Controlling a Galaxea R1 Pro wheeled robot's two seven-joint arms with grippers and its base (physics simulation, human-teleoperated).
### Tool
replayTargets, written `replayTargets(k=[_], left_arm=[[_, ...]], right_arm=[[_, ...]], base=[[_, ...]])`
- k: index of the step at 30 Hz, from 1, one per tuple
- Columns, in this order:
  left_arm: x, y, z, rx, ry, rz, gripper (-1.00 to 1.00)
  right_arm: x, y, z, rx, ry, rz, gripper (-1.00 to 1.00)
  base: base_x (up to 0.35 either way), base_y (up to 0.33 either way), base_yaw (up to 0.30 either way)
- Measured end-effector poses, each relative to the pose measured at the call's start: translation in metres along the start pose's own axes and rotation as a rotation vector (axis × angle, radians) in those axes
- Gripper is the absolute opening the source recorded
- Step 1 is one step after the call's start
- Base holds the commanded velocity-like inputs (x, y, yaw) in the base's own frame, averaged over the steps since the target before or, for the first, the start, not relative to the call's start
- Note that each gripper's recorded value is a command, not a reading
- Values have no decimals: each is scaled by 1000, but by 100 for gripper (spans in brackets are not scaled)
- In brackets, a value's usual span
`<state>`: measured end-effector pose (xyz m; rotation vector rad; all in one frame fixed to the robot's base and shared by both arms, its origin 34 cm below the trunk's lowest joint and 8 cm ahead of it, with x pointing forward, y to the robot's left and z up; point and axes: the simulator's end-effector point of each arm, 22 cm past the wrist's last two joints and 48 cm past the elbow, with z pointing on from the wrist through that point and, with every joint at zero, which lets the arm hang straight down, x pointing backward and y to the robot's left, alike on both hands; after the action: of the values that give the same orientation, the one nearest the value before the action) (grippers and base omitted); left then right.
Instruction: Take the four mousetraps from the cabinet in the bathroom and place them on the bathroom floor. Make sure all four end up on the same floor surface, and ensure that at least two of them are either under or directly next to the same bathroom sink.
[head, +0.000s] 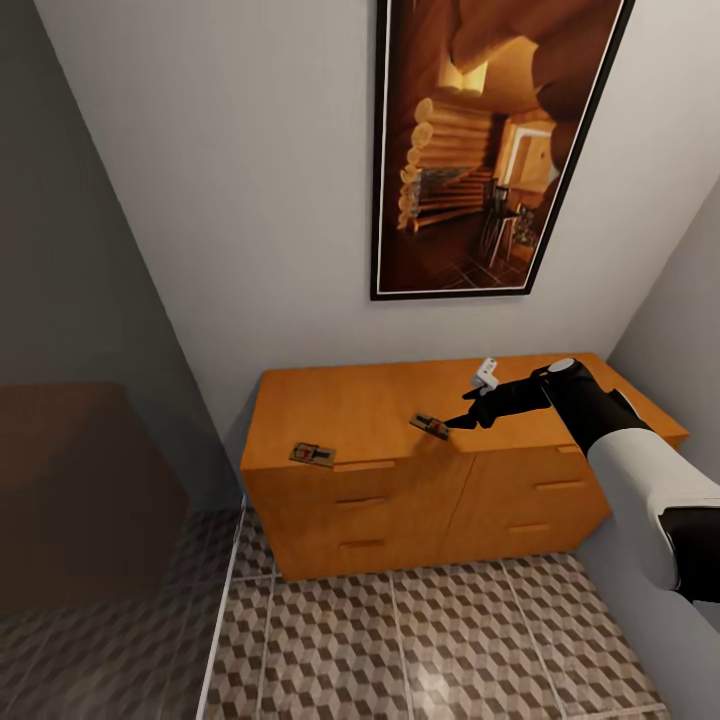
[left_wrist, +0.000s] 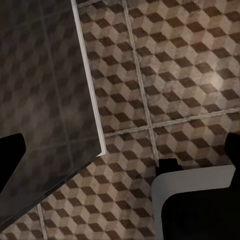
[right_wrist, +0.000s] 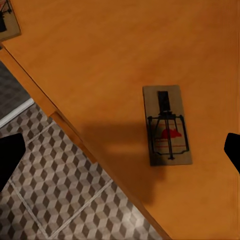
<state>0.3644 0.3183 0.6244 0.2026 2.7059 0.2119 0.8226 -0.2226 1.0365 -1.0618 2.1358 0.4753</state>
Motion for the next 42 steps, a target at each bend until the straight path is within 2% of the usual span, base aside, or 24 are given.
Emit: replayTargets(k=[11,29,42], left_arm=[[4,-1,1,2,10,1,100],[8,-1,1,2,22,3,100],[32,-2,-1,4,128,14,100]], right_arm=[[6,-6,1,13,2,-2,100],[10,-29,-3,95,-12,23,100],[9,-35,-3,121,-15,25,100]], base=[[0,0,0],[0,0,0],[7,0,0]])
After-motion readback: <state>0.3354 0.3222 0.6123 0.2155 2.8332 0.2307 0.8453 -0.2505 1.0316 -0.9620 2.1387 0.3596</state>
